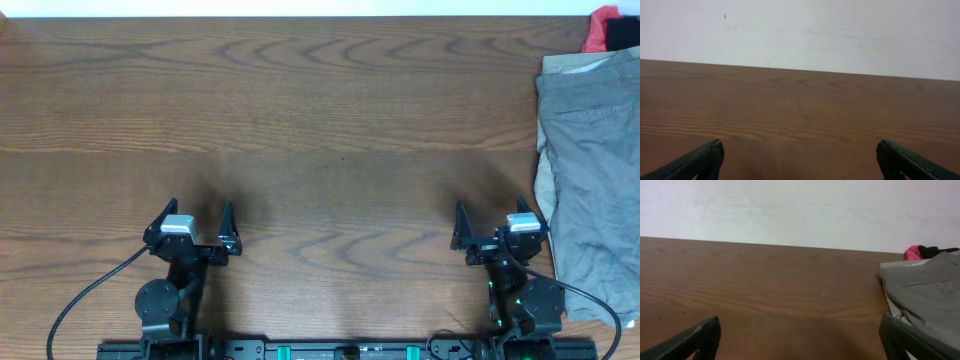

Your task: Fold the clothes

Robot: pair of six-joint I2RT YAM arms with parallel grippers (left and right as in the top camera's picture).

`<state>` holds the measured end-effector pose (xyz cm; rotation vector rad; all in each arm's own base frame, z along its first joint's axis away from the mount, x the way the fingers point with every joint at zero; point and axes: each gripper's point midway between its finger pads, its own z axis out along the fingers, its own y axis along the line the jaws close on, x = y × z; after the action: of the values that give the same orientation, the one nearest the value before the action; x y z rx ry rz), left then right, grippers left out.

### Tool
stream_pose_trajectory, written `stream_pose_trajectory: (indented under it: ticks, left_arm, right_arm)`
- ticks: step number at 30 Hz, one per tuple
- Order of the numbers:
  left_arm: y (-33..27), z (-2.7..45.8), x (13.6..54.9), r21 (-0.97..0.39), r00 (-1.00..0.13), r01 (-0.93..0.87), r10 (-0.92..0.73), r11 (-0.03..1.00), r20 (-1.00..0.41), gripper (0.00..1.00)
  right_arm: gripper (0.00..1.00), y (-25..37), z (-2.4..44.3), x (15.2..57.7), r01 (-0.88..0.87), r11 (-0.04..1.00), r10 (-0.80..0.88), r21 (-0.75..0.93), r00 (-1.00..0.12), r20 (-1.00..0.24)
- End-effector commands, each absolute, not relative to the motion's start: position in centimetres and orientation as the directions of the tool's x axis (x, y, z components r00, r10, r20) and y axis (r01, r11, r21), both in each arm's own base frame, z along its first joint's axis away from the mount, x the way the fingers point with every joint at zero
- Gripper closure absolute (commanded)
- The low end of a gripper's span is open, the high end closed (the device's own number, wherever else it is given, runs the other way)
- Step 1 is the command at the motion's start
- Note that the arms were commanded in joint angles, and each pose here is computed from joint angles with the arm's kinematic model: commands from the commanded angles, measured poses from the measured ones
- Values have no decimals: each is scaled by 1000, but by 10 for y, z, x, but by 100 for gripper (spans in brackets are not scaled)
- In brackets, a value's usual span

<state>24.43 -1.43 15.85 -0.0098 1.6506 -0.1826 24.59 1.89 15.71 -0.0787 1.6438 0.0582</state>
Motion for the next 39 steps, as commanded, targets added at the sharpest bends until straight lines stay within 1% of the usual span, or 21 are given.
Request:
stream_pose_trajectory:
  ticks: [1,22,24,26,28,29,31,33,35,39]
  left_arm:
    - [-20,144,243,-122,-142,136,-103,983,-984,2]
    - [-20,143,243,-122,-143,136,-103,983,-984,2]
    - [-20,143,243,-122,-143,136,-103,983,-984,2]
    - [-20,143,243,-122,-143,136,-103,983,-984,2]
    - [-20,143,243,-122,-143,136,-103,983,-984,2]
    - [-20,143,243,-122,-143,136,-103,983,-984,2]
    - [-20,143,243,-122,-143,136,-103,983,-984,2]
    - [-20,143,243,-122,-143,136,-103,983,-984,2]
    - [-20,143,243,-122,-143,136,-103,983,-984,2]
    - [-20,143,243,-122,-143,136,-103,983,-984,2]
  right_arm:
    - [1,23,155,246,-108,994,-29,-20,-77,-997]
    - [1,23,156,246,-109,994,-28,-20,-77,-997]
    - [1,28,156,245,-134,991,-22,-12,-76,-997]
    - [1,41,158,243,-203,976,60,76,-84,-995]
    - [1,54,160,240,-263,938,202,228,-122,-972]
    - [1,61,161,238,-290,902,285,320,-157,-946]
    - [1,74,163,232,-320,792,460,520,-248,-853]
    - [1,78,163,231,-294,697,578,654,-311,-755]
    - [1,78,163,231,-266,648,633,714,-332,-699]
    - [1,80,163,230,-249,597,675,763,-359,-645]
